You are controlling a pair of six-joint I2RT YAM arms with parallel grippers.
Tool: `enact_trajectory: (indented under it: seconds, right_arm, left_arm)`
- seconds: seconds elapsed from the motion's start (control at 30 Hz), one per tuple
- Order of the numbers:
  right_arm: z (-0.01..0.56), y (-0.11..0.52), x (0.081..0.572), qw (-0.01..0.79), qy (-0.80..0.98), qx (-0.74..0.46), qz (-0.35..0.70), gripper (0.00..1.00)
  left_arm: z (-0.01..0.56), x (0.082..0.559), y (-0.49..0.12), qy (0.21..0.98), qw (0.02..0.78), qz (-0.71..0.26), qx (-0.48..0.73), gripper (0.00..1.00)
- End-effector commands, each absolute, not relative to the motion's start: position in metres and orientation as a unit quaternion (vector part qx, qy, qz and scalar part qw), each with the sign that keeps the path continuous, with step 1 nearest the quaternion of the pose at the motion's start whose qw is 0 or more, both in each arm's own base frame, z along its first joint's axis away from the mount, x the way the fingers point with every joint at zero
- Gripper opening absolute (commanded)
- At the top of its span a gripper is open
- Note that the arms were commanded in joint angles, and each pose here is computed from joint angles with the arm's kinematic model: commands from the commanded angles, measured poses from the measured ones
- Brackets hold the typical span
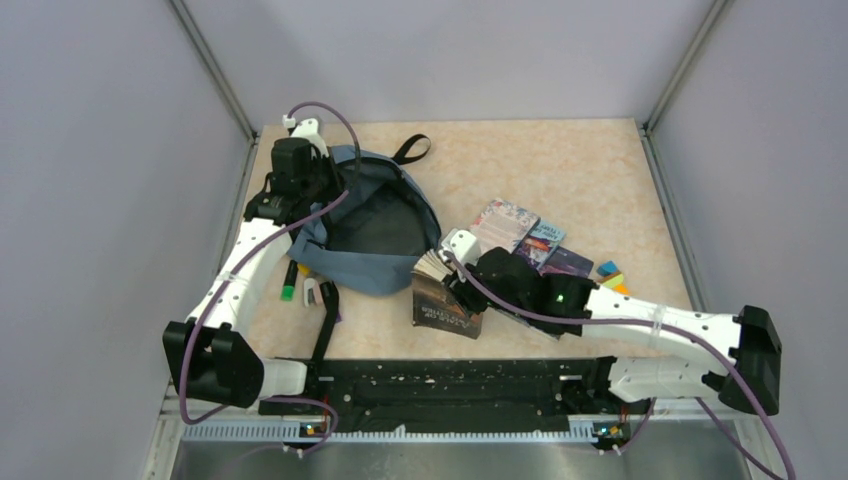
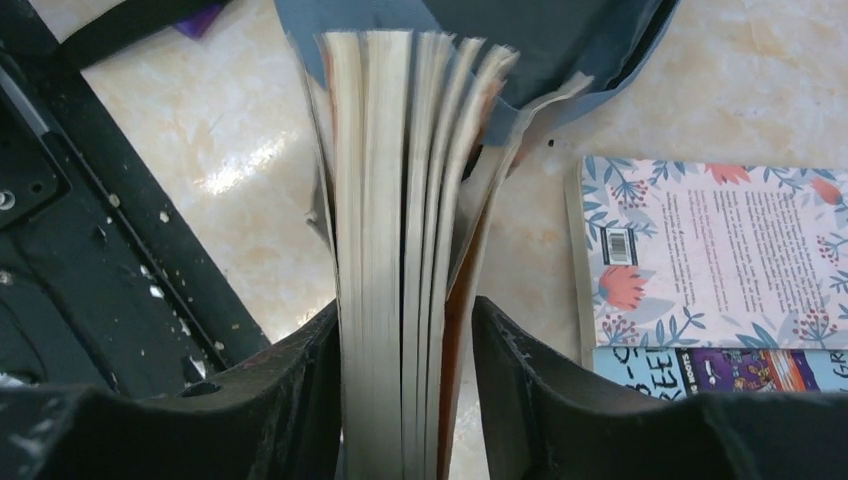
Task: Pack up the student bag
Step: Pick up the book from the center of the board, then place the book in the student bag.
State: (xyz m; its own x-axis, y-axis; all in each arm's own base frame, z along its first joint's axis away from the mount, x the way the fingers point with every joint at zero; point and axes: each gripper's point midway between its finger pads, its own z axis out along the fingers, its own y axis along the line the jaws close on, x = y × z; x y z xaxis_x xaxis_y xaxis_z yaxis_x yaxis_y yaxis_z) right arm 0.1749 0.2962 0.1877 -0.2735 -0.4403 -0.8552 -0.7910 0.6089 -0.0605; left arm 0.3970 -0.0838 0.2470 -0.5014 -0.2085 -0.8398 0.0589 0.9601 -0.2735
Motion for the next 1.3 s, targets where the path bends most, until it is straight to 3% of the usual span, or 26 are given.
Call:
enact_trajectory:
  seconds: [0.0,0.13,0.17,0.27,0.43,0.77,1.1,1.27]
  right_arm:
    - [0.204,0.307,0.183,0.468,0.759,-0.412,0.185,0.47]
    - [0.202,0.314,0.186,0.454,0.764,-0.424,0.175,0.45]
    - [0.201,0.315,0.186,0.449,0.766,-0.426,0.172,0.39]
    - [0.21,0.313,0.192,0.454,0.773,-0.415,0.157,0.0]
    - [0.284,0.288,0.212,0.527,0.778,-0.311,0.143,0.0]
    - [0.418,0.245,0.239,0.658,0.675,-0.074,0.325,0.0]
    - [0.415,0.279,0.268,0.685,0.571,0.055,0.449,0.0]
    - [0.377,0.291,0.282,0.657,0.574,0.113,0.476,0.0]
  left_arm:
    - [0.277,0.401,-0.084,0.827,0.541,-0.146,-0.045,0.0]
    - [0.277,0.401,-0.084,0.827,0.54,-0.146,-0.045,0.0]
    - [0.277,0.401,-0.084,0.827,0.541,-0.146,-0.045,0.0]
    - [0.279,0.4,-0.083,0.826,0.543,-0.145,-0.044,0.0]
    - [0.281,0.4,-0.086,0.823,0.547,-0.151,-0.037,0.0]
    - [0.285,0.396,-0.11,0.813,0.54,-0.215,-0.01,0.0]
    - [0.289,0.393,-0.121,0.806,0.536,-0.25,-0.009,0.0]
    - [0.291,0.392,-0.125,0.802,0.535,-0.265,-0.012,0.0]
